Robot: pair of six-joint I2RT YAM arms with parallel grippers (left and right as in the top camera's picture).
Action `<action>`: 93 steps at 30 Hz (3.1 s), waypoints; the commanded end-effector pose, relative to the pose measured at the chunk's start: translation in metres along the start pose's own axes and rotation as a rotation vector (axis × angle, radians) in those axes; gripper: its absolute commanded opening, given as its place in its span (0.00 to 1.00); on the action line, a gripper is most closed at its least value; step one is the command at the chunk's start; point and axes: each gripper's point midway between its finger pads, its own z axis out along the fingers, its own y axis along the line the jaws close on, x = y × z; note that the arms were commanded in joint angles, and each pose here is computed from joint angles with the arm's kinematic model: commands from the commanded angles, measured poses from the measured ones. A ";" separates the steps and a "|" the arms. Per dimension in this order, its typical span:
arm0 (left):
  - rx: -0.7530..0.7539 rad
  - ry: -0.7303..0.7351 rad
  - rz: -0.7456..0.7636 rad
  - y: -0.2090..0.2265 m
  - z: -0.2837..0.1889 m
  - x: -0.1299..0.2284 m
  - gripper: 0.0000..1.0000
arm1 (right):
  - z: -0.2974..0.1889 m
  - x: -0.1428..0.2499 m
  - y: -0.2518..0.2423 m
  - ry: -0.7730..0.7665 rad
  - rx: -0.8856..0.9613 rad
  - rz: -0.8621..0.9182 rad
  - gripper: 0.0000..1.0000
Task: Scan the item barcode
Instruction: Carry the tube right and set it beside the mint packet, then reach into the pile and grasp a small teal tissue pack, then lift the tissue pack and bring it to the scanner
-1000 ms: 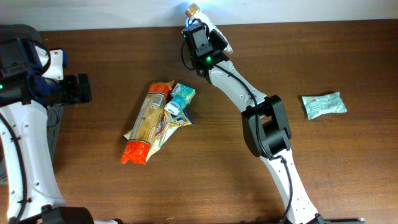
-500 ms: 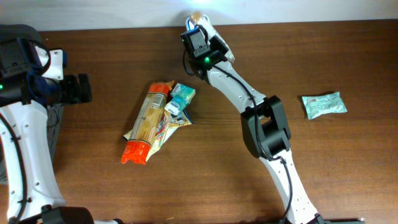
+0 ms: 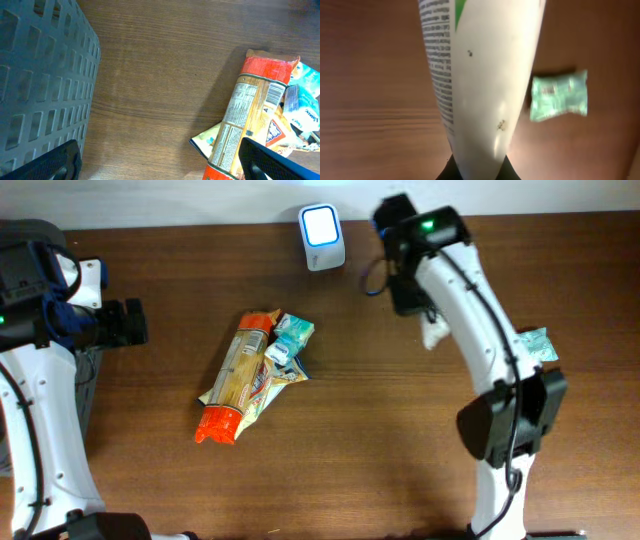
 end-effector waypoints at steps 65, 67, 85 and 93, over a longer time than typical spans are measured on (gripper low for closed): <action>-0.004 -0.011 0.010 0.002 -0.003 -0.002 0.99 | 0.061 -0.005 0.168 0.028 -0.722 -0.203 0.04; -0.004 -0.011 0.010 0.002 -0.003 -0.002 0.99 | 0.071 0.012 0.151 0.099 -0.624 -0.228 0.04; -0.004 -0.011 0.010 0.002 -0.003 -0.002 0.99 | 0.018 0.002 0.133 0.241 -1.225 0.078 0.04; -0.004 -0.011 0.010 0.002 -0.003 -0.002 0.99 | -0.074 -0.021 0.079 0.308 -1.869 0.338 0.04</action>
